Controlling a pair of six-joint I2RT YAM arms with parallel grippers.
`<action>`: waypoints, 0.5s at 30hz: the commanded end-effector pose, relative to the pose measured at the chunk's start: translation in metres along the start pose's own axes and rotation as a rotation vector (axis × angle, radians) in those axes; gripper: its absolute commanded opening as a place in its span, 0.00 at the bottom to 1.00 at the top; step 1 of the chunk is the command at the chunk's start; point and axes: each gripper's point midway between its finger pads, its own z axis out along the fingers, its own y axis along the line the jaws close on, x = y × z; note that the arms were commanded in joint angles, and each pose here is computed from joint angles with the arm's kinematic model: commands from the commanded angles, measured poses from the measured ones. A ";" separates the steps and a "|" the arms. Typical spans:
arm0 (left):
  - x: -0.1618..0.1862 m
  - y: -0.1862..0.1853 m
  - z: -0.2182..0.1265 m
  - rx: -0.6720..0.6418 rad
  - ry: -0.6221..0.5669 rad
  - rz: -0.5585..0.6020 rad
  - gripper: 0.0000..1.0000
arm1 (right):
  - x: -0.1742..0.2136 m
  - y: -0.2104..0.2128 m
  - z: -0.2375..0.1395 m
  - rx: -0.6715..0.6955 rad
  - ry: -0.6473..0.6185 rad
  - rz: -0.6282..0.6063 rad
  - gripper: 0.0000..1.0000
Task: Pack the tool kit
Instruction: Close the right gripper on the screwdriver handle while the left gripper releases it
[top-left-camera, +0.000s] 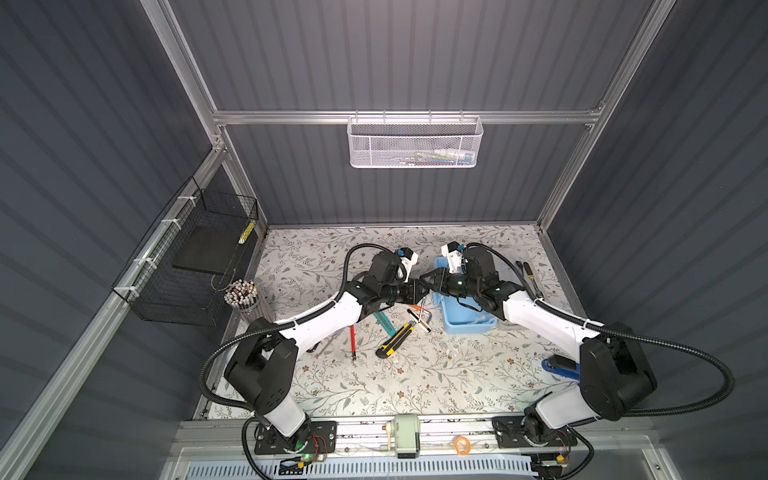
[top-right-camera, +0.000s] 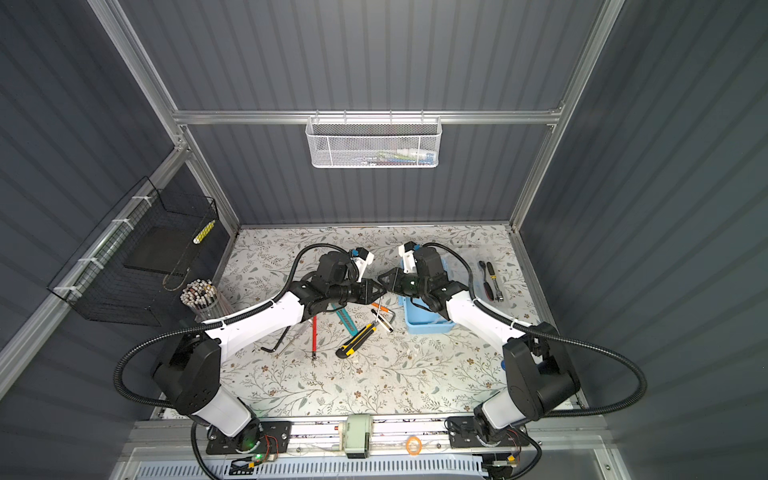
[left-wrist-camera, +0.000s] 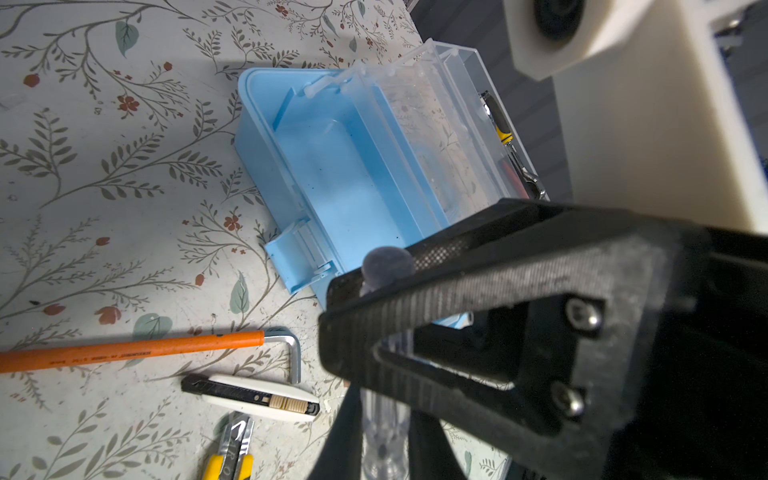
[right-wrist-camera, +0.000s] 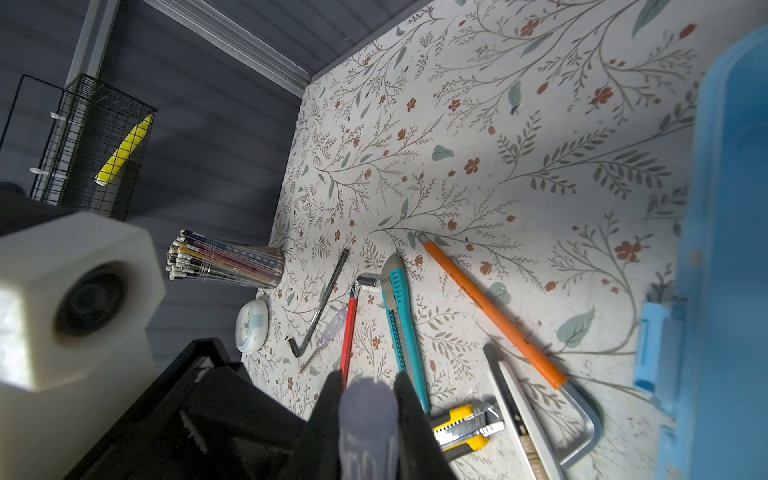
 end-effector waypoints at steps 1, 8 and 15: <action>-0.013 -0.009 0.002 0.022 -0.040 0.005 0.39 | -0.001 0.017 -0.006 -0.038 0.013 -0.029 0.06; -0.015 0.008 -0.015 -0.104 -0.082 0.026 0.83 | -0.022 0.006 -0.043 0.023 -0.033 -0.077 0.03; -0.001 0.045 -0.036 -0.326 -0.042 0.076 1.00 | -0.059 -0.057 -0.116 0.320 -0.070 -0.165 0.03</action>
